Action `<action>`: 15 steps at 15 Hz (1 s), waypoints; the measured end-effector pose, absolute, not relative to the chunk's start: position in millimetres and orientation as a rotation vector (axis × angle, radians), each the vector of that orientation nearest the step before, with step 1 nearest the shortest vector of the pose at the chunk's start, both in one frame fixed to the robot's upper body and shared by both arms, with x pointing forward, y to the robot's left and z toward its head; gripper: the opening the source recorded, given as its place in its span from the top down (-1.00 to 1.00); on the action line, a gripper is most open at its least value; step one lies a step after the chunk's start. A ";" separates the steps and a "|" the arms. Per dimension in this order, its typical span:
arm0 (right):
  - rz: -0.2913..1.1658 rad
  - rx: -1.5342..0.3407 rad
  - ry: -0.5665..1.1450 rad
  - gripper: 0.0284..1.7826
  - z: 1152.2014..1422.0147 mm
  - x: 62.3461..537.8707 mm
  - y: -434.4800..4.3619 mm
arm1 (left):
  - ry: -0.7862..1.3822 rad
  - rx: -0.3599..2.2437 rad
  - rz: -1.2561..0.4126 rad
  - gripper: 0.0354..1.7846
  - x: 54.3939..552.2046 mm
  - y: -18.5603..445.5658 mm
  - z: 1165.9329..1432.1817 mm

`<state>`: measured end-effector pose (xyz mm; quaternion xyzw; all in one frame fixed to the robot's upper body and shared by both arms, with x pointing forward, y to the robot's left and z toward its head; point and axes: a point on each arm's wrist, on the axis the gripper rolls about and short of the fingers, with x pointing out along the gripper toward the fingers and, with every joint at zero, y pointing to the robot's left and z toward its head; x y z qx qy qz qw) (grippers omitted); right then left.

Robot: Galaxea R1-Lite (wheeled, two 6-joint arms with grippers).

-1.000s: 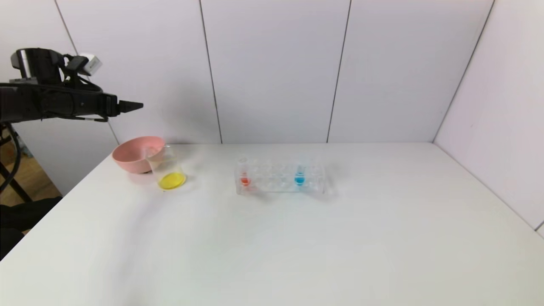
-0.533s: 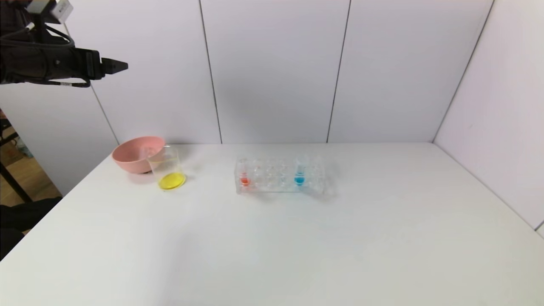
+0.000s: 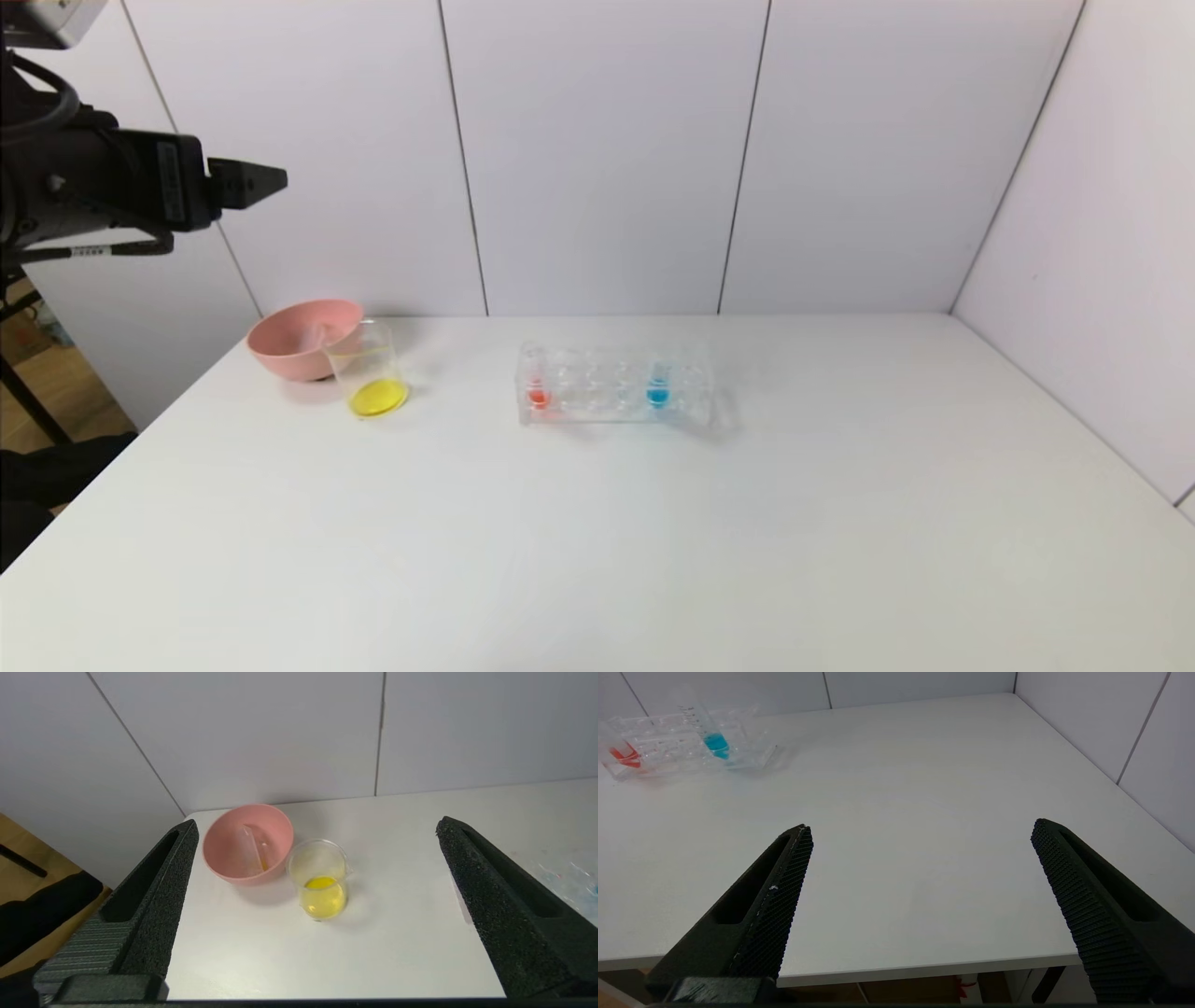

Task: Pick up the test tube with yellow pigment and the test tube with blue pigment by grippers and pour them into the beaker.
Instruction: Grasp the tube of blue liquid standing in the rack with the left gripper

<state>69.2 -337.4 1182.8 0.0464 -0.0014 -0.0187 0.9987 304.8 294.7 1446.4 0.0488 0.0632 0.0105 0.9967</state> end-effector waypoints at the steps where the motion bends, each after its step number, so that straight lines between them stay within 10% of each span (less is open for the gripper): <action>1: -0.037 0.093 -0.003 -0.92 1182.8 69.2 -337.4 | 0.131 0.098 0.003 -0.99 290.1 288.5 1441.4; 15: -0.037 0.093 -0.003 -0.92 1182.8 69.2 -337.4 | 0.124 -0.269 -0.264 -0.99 226.5 231.9 1381.8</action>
